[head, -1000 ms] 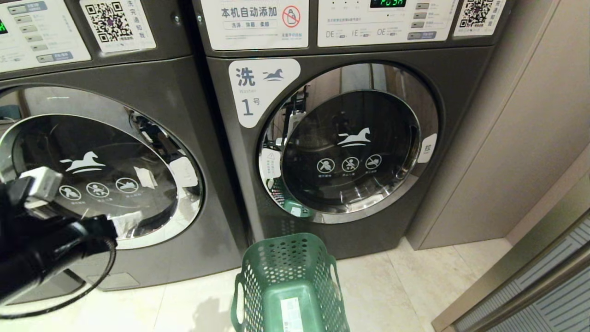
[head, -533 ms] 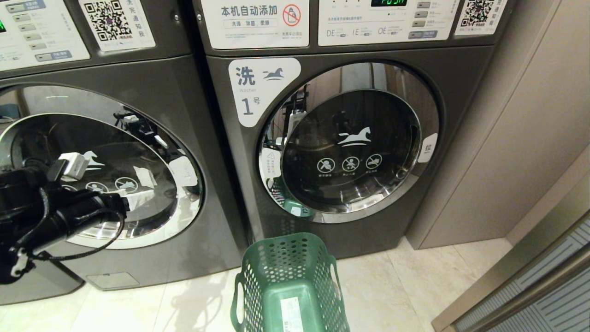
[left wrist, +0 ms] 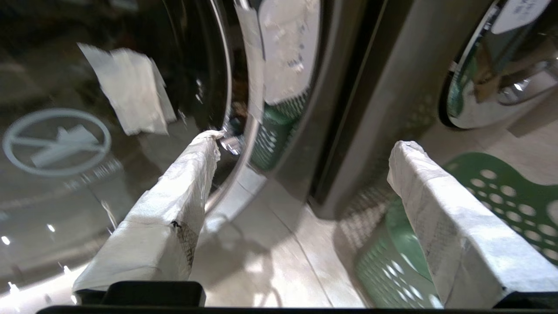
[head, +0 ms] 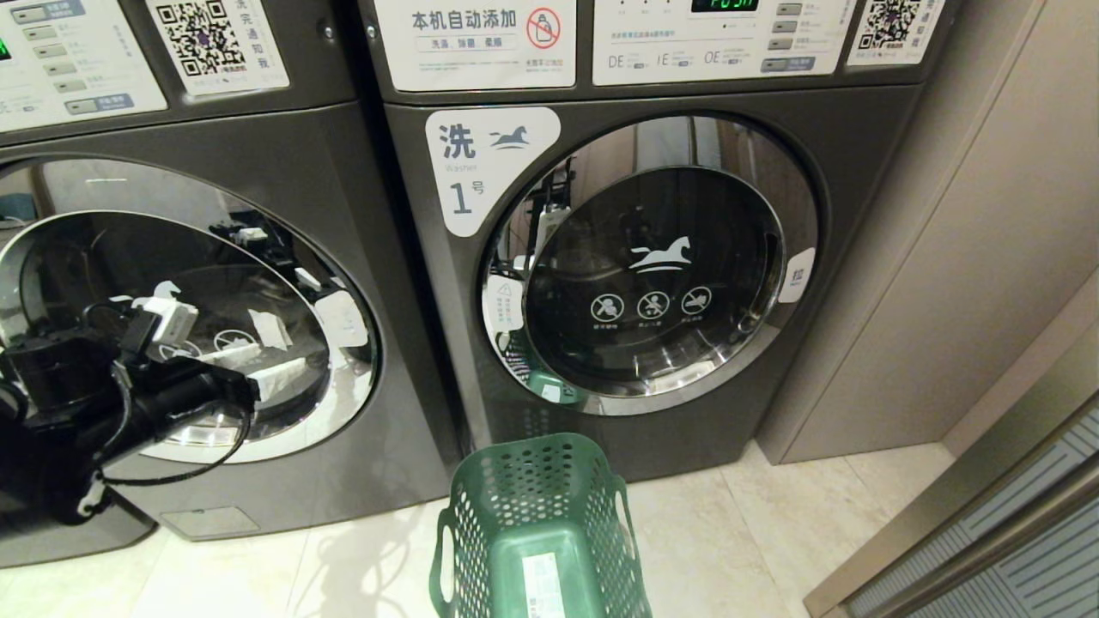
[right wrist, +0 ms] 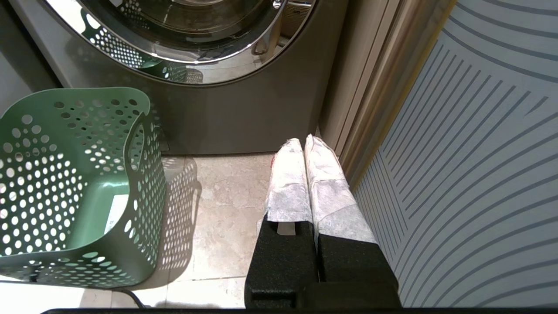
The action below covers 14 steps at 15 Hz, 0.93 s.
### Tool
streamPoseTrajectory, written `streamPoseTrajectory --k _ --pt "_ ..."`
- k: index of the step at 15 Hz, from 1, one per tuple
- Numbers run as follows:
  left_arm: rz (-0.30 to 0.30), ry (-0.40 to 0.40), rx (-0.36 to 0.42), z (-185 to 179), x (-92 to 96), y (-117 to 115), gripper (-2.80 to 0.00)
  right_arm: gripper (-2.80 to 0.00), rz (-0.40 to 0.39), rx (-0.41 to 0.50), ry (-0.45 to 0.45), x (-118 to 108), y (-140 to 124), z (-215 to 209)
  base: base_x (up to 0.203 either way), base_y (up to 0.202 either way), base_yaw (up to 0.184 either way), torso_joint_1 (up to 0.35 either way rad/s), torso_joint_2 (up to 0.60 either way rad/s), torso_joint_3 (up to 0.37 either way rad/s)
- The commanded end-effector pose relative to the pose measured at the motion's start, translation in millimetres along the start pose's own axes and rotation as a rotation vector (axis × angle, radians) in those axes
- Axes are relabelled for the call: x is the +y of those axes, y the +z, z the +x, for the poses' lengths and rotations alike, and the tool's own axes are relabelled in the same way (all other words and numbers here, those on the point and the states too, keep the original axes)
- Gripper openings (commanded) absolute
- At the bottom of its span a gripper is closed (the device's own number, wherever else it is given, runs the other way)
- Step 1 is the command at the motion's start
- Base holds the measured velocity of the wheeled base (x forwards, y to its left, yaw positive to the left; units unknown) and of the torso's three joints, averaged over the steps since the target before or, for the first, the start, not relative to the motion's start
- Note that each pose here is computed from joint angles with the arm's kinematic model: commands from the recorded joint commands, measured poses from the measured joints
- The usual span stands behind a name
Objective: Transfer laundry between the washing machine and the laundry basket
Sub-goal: Open the lid of the washing machine
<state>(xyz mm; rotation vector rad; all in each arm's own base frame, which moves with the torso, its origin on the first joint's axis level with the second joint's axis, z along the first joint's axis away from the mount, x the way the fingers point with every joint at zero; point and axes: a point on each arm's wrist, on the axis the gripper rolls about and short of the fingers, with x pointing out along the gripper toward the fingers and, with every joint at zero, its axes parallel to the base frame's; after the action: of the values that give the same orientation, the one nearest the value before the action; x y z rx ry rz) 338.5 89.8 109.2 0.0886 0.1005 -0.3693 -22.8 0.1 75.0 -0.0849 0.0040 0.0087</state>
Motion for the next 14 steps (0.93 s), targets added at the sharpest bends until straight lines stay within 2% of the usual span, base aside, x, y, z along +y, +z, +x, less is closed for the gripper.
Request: streamPoseTrajectory --k 1,4,8,14 --pt "0.024 0.001 -0.027 11.8 6.1 -14.5 0.0 -2.8 -0.001 0.0 0.001 0.0 0.0 0.0 0.0 0.0 0.0 0.0 0.0 0.0" --pt "0.054 -0.02 -0.077 24.6 3.1 -15.1 0.0 -2.8 -0.001 0.001 0.002 0.0 0.0 0.0 0.0 0.0 0.0 0.0 0.0 0.0" --pt "0.067 -0.056 -0.107 45.4 0.4 -15.0 0.0 -2.8 -0.001 0.0 0.001 0.0 0.0 0.0 0.0 0.0 0.0 0.0 0.0 0.0" --pt "0.079 -0.059 -0.119 62.5 6.4 -20.7 0.0 -2.8 -0.001 0.0 0.001 0.0 0.0 0.0 0.0 0.0 0.0 0.0 0.0 0.0"
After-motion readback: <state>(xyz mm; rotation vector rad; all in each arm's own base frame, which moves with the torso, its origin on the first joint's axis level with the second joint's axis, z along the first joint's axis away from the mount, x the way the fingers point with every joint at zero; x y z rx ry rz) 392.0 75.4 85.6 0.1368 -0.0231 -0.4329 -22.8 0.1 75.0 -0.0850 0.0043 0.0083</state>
